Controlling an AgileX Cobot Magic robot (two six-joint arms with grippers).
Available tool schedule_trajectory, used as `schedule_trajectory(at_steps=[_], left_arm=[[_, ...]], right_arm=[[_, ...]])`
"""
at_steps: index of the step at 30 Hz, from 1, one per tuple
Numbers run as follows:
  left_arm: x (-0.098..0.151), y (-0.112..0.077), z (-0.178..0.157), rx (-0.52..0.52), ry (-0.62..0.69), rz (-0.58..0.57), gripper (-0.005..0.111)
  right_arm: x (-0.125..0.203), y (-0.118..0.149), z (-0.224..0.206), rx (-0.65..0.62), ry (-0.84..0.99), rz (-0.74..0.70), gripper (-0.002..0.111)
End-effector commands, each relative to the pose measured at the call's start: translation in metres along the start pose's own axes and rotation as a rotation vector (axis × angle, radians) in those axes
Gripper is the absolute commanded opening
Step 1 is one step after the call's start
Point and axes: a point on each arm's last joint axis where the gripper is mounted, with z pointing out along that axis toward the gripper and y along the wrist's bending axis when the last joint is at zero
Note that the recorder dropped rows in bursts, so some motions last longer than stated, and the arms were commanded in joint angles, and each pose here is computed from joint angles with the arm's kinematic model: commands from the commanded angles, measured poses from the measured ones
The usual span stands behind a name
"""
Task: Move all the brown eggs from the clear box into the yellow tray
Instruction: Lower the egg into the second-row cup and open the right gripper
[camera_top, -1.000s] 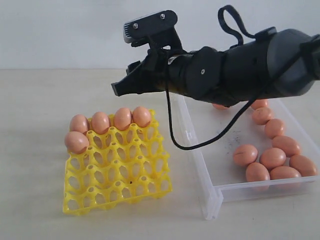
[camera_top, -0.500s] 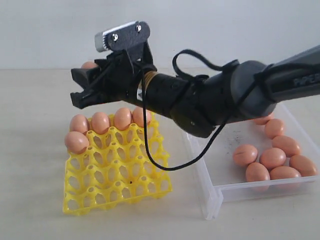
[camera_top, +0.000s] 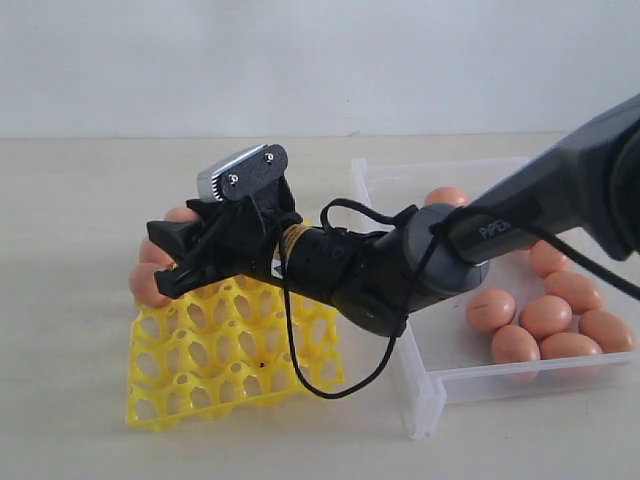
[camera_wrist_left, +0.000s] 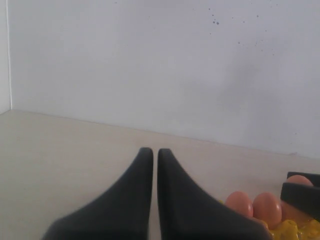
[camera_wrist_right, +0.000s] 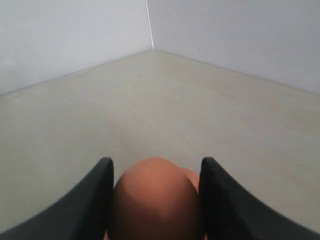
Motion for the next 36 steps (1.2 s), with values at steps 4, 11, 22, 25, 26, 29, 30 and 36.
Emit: schedule_trajectory(at_steps=[4, 11, 22, 25, 26, 29, 30, 36], left_arm=[[0.001, 0.0, 0.0, 0.002, 0.001, -0.018, 0.004], [0.001, 0.0, 0.0, 0.002, -0.001, -0.018, 0.004], [0.001, 0.0, 0.0, 0.002, -0.003, -0.018, 0.004], [0.001, 0.0, 0.0, 0.002, -0.003, -0.018, 0.004], [0.001, 0.0, 0.0, 0.002, -0.003, -0.018, 0.004], [0.001, 0.0, 0.0, 0.002, -0.003, -0.018, 0.004], [0.001, 0.0, 0.0, 0.002, -0.003, -0.018, 0.004], [0.001, 0.0, 0.0, 0.002, 0.002, -0.018, 0.004]], right_arm=[[0.015, -0.002, 0.001, -0.003, 0.025, 0.011, 0.0], [0.017, -0.003, 0.001, 0.007, 0.04, 0.014, 0.0], [0.021, -0.005, 0.002, 0.024, 0.082, -0.005, 0.0], [0.021, -0.005, 0.002, 0.024, 0.085, -0.014, 0.0], [0.021, -0.006, 0.002, 0.032, 0.084, -0.01, 0.0], [0.021, -0.007, 0.002, 0.046, 0.082, -0.02, 0.0], [0.02, -0.007, 0.003, 0.049, 0.079, -0.029, 0.0], [0.023, -0.012, 0.009, 0.073, 0.126, -0.043, 0.0]])
